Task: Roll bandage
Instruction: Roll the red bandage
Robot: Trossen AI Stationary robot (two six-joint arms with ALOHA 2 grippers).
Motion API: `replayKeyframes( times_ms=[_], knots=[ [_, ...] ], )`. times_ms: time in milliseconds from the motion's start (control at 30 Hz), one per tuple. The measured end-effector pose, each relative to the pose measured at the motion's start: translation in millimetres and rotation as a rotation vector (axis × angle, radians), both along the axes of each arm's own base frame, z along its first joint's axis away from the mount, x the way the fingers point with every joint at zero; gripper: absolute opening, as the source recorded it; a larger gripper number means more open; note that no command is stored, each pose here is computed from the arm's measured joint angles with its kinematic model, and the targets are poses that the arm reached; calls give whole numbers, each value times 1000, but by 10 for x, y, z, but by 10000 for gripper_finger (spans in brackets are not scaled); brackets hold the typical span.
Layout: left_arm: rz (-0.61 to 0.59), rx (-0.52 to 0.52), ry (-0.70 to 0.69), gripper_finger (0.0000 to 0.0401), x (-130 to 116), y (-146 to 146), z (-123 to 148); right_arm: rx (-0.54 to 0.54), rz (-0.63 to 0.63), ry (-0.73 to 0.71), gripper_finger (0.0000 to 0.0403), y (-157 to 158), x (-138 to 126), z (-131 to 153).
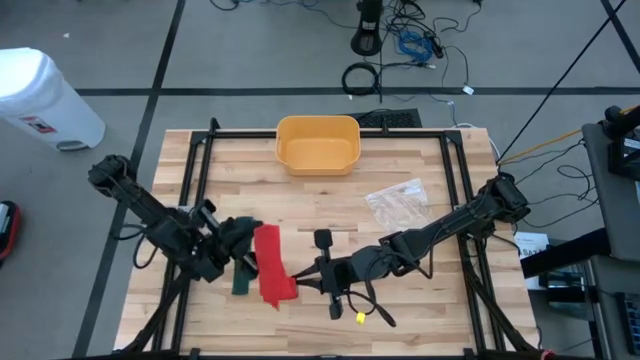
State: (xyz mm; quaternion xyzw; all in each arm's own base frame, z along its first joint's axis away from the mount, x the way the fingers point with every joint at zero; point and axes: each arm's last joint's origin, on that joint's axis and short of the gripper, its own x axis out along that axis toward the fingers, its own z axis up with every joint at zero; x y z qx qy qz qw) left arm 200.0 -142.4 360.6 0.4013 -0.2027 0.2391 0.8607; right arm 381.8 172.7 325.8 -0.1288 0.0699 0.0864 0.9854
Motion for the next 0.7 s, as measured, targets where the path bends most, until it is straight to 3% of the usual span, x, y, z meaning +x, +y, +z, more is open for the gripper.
replayKeyframes(
  times_ms=[233, 433, 700],
  knots=[
    [-65, -298, -34, 2, 42, 69, -23, 4, 1, 4, 16, 4, -3, -3],
    [30, -407, 67, 7, 91, 74, -108, 10, 3, 8, 16, 6, -4, -7],
    [-45, -499, 148, 69, 142, -40, -255, 12, 12, 10, 16, 17, -8, -9]
  ],
)
